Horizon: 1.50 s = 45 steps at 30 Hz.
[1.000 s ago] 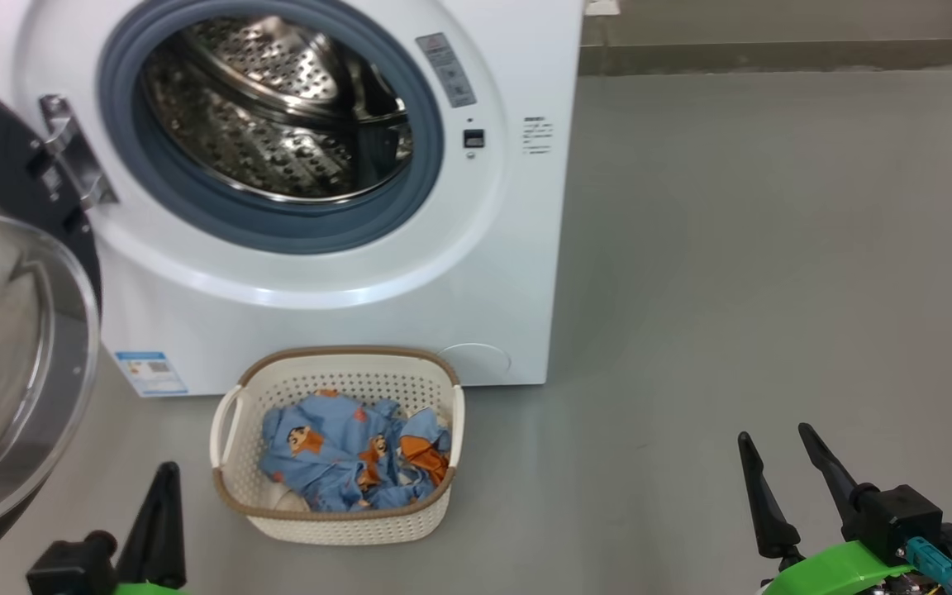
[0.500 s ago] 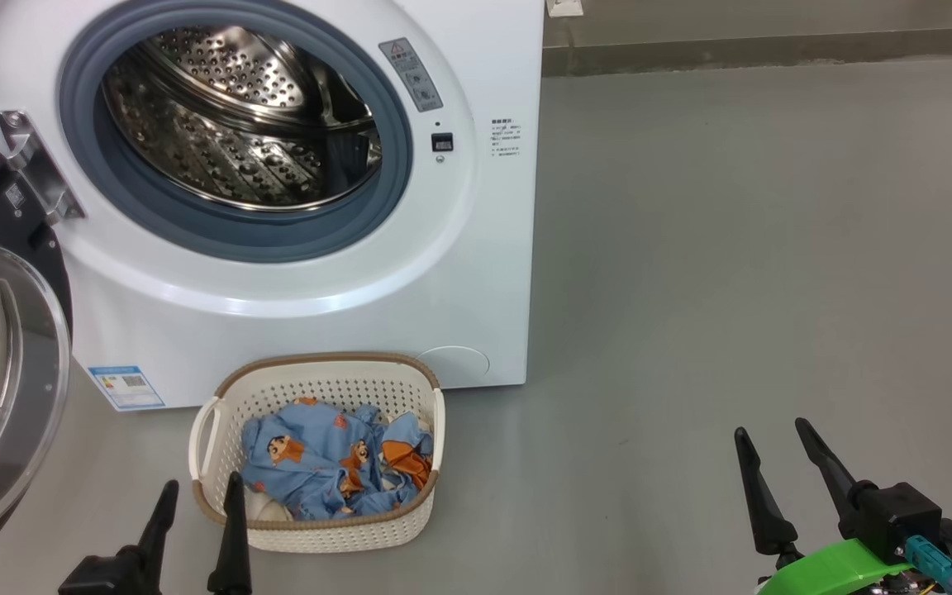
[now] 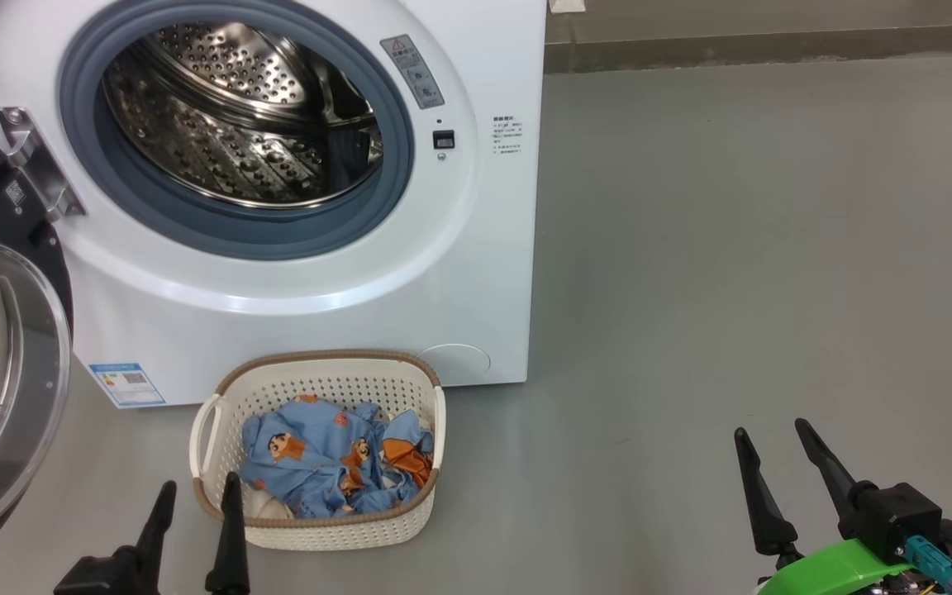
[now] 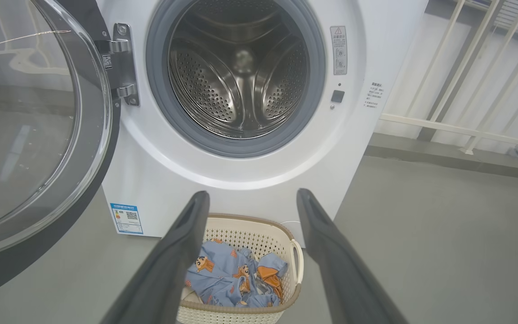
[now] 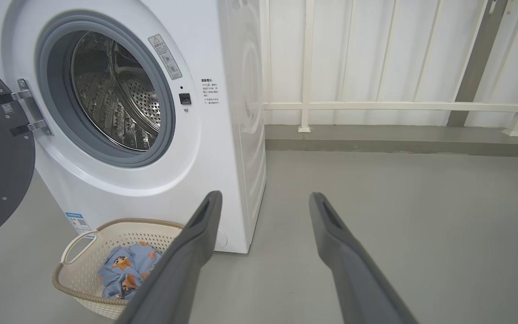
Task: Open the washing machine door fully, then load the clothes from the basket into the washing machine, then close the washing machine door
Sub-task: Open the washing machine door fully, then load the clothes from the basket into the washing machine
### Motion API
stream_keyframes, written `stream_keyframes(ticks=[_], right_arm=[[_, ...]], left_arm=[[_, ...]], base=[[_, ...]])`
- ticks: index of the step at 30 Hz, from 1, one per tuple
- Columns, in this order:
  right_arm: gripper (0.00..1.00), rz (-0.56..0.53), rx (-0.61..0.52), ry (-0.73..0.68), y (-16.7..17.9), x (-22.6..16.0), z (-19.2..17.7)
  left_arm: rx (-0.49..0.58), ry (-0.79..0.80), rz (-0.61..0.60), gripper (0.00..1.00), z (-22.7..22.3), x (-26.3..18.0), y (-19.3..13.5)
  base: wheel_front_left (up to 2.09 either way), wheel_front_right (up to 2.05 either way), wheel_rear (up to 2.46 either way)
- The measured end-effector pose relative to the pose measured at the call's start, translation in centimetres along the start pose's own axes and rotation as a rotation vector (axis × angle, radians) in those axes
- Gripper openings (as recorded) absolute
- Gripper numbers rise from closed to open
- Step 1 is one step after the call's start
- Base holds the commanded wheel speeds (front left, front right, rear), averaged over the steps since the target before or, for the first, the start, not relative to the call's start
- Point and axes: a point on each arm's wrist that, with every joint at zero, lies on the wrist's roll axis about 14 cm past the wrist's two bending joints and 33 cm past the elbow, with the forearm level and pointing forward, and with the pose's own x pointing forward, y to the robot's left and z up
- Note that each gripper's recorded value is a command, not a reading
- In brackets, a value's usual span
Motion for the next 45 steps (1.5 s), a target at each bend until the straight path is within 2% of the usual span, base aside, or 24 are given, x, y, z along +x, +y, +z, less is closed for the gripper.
stream_keyframes(ticks=[45], right_arm=[[1.00, 0.011, 0.002, 0.014, 0.35, 0.19, -0.47]], left_arm=[[-0.007, 0.018, 0.004, 1.00, -0.56, -0.25, 0.24]], base=[[0.01, -0.01, 0.00]])
